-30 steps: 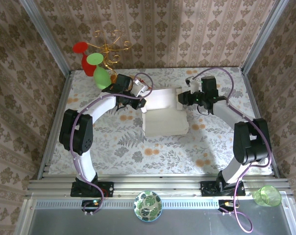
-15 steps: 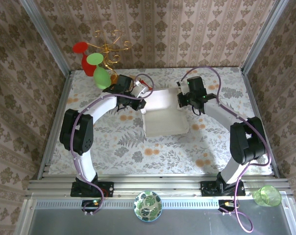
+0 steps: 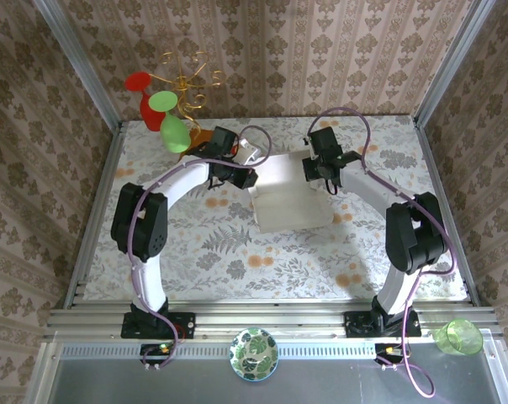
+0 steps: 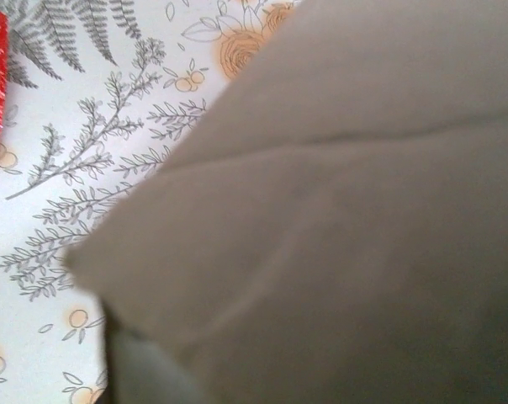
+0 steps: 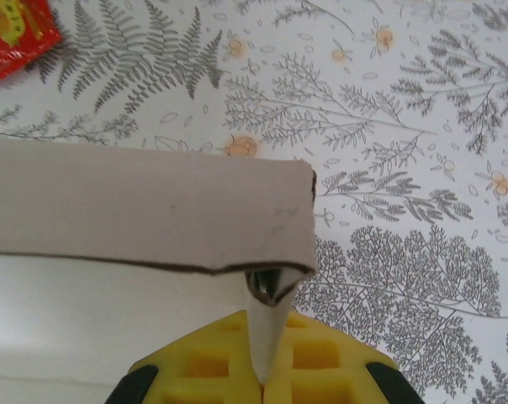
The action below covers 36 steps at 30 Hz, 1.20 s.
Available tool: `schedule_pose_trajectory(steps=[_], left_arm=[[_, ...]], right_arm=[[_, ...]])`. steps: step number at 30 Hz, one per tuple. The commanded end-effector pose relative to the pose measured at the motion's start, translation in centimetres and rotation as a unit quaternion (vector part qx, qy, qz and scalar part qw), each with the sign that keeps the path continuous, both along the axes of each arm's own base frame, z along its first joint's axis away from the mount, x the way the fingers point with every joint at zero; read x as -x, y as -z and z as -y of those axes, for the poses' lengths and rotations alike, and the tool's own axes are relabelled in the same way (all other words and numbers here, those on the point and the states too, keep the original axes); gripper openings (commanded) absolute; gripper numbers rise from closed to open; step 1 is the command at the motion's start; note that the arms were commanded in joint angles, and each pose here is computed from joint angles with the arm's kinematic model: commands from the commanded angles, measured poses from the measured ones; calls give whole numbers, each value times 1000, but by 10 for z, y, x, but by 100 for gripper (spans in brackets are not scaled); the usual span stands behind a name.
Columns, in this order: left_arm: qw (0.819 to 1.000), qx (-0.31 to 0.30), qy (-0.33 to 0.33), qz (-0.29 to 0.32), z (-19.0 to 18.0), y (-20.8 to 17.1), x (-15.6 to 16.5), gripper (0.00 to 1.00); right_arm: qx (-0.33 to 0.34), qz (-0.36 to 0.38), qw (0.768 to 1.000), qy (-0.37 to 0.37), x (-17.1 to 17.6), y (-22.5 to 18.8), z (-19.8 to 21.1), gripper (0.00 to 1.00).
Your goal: Fold the paper box
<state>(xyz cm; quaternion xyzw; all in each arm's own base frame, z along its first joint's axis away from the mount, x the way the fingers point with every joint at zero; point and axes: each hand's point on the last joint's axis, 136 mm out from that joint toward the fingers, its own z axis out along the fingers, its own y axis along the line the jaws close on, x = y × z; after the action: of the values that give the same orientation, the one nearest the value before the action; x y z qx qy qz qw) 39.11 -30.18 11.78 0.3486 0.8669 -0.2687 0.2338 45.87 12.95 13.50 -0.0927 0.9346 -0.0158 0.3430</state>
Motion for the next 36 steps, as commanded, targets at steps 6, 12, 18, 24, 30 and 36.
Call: schedule_pose_trajectory(steps=[6,12,18,24,30,36], left_arm=[[999,7,24,-44,21,1,15,0],[996,-34,20,-83,21,23,24,0],[994,-73,-8,-84,19,40,23,0],[990,-106,-24,-91,16,52,22,0],[989,-115,-42,-86,12,53,17,0],[988,-122,-50,-86,10,56,16,0]], right_arm=[[-27,-89,996,-11,21,39,-18,0],[-29,-127,991,3,27,59,-18,0],[-33,-142,989,19,30,72,-17,0],[-28,-170,984,34,36,85,-15,6],[-30,-178,983,45,37,91,-14,11],[-28,-184,981,53,41,96,-11,14]])
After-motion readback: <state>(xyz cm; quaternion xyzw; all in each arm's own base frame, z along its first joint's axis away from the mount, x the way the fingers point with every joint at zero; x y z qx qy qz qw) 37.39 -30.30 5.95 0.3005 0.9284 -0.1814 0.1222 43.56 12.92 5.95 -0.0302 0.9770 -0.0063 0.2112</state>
